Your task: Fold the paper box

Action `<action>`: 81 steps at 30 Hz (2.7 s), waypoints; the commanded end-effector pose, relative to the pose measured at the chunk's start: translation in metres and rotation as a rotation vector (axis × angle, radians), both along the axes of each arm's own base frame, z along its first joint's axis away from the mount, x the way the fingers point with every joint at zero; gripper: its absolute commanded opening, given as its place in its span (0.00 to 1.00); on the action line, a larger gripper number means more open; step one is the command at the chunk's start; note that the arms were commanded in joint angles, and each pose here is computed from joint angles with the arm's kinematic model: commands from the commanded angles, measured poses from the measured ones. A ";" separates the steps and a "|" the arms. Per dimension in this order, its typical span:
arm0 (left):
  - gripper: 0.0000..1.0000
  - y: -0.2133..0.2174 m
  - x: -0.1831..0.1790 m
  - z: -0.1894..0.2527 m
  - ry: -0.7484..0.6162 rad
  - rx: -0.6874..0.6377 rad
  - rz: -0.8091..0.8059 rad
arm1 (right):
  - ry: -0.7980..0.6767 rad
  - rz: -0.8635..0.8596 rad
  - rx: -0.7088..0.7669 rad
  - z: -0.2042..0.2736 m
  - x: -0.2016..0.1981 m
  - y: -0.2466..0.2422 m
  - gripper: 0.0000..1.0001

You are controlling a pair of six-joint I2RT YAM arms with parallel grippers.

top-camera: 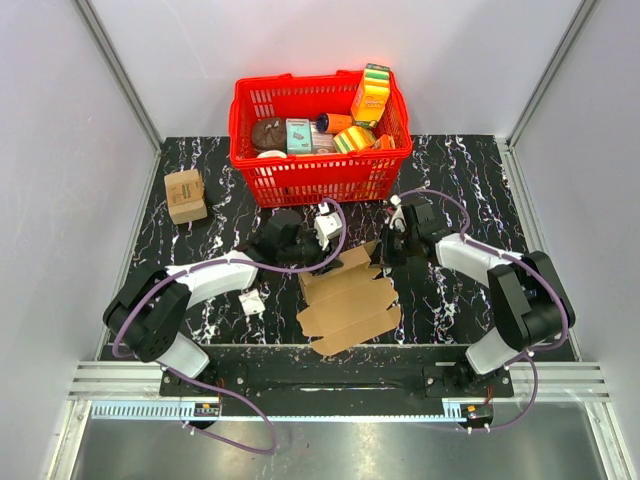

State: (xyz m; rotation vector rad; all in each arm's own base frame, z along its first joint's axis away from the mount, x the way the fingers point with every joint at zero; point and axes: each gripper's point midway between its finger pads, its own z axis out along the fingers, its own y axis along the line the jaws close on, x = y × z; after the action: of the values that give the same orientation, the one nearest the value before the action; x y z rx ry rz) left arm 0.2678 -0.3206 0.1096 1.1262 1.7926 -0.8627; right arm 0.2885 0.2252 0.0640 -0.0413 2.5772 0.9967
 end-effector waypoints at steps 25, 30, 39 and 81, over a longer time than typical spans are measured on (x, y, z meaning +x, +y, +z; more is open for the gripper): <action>0.37 -0.008 0.003 0.004 -0.018 0.004 -0.020 | -0.055 -0.063 -0.295 -0.018 0.015 -0.048 0.09; 0.37 -0.008 0.003 0.005 -0.020 0.000 -0.021 | -0.046 -0.036 -0.255 -0.020 0.013 -0.040 0.09; 0.37 -0.010 0.002 0.004 -0.018 0.003 -0.028 | -0.056 -0.024 -0.212 -0.016 0.014 -0.032 0.08; 0.36 -0.010 0.001 0.002 -0.015 0.014 -0.029 | -0.037 0.028 -0.129 -0.003 0.005 -0.019 0.12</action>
State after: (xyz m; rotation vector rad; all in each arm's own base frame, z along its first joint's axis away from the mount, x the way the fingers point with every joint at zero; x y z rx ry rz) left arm 0.2665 -0.3250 0.1092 1.1518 1.7848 -0.8611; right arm 0.2731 0.2155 0.0299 -0.1320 2.7121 0.9390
